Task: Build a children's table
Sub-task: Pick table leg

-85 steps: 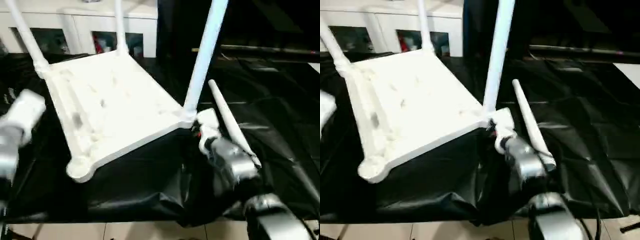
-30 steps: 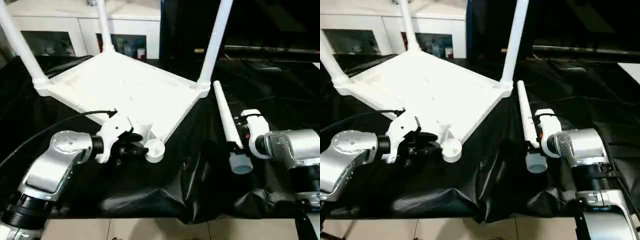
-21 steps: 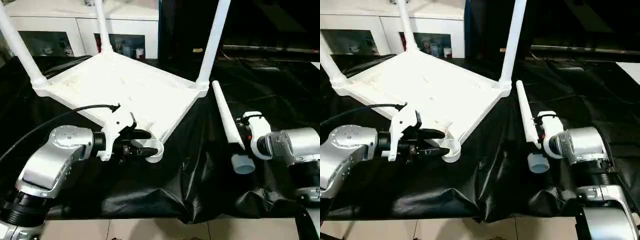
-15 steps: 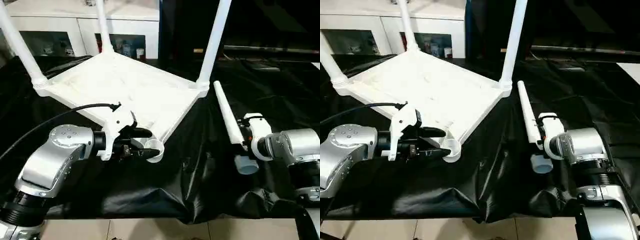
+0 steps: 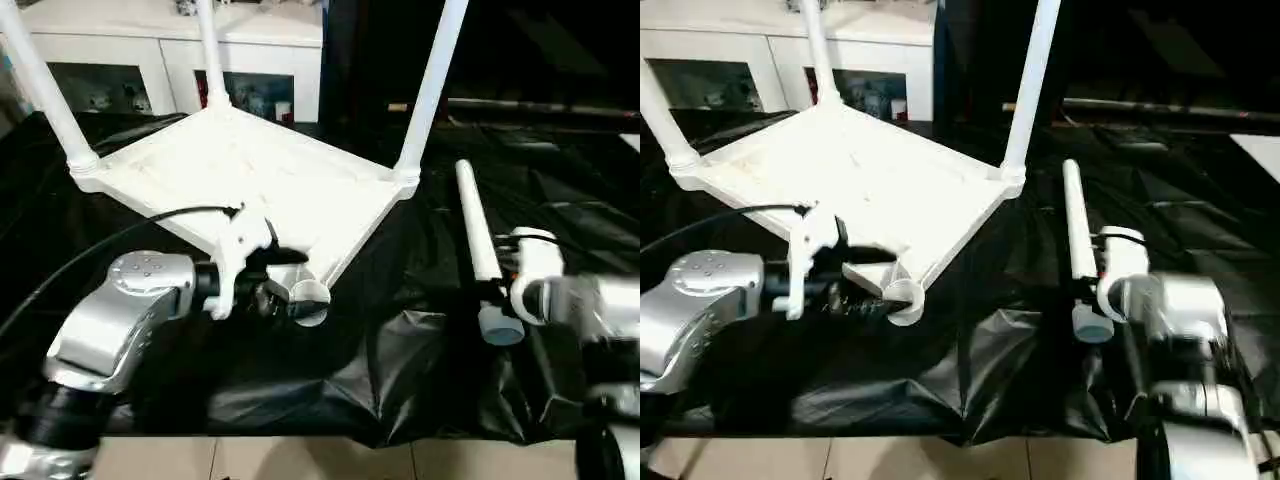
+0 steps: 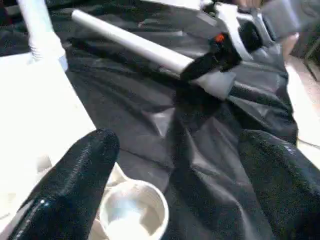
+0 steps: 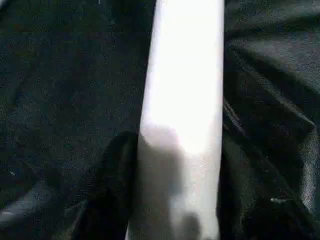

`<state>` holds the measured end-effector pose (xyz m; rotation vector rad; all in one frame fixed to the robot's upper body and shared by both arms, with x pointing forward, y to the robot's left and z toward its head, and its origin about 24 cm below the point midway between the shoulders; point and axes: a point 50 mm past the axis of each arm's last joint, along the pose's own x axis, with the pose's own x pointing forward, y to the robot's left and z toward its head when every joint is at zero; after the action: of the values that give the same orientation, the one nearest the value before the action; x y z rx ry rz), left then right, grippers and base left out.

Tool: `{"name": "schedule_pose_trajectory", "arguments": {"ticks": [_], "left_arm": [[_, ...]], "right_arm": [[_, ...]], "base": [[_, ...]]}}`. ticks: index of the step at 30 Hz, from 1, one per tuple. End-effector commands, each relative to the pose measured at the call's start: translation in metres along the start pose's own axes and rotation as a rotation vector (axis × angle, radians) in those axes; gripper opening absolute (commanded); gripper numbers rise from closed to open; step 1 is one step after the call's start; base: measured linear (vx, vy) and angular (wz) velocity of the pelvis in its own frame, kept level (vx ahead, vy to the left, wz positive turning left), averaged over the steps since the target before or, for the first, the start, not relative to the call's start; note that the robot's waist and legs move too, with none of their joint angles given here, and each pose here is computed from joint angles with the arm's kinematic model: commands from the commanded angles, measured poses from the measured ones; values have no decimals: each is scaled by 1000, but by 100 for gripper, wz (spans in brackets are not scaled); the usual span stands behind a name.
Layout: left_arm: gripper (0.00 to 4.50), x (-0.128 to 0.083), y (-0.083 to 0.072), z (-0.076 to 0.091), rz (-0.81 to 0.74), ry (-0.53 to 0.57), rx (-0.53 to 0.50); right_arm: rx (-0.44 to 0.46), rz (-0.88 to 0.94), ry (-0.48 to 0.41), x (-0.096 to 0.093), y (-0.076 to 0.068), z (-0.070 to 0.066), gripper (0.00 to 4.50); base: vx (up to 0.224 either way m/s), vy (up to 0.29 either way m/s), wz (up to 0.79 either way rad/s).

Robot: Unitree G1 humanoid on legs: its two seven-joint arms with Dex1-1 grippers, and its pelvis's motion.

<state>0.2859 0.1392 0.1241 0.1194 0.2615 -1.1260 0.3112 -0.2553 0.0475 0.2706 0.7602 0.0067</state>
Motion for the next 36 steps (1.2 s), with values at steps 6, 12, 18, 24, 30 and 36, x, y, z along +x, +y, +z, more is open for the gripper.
{"name": "schedule_pose_trajectory", "arguments": {"ticks": [6, 12, 18, 24, 30, 36], "left_arm": [[450, 21, 26, 27, 176, -236, -133], [450, 40, 22, 39, 126, -337, -303], [450, 60, 16, 59, 20, -408, -404], [450, 68, 13, 73, -37, -436, -439], [450, 68, 7, 86, -114, -490, -486], [450, 63, 6, 89, -151, -536, -532]], "right_arm": [[201, 385, -517, -25, 4, 20, 196], [259, 712, -686, -52, 25, 27, 194], [160, 1132, -679, -78, 66, 23, 194], [71, 1349, -519, -83, 95, 9, 193], [28, 1393, -434, -74, 113, 4, 193], [-17, 1385, -369, -65, 121, 0, 193]], "base": [[0, 0, 0], [0, 0, 0], [0, 0, 0], [0, 0, 0], [0, 0, 0], [0, 0, 0]]}}
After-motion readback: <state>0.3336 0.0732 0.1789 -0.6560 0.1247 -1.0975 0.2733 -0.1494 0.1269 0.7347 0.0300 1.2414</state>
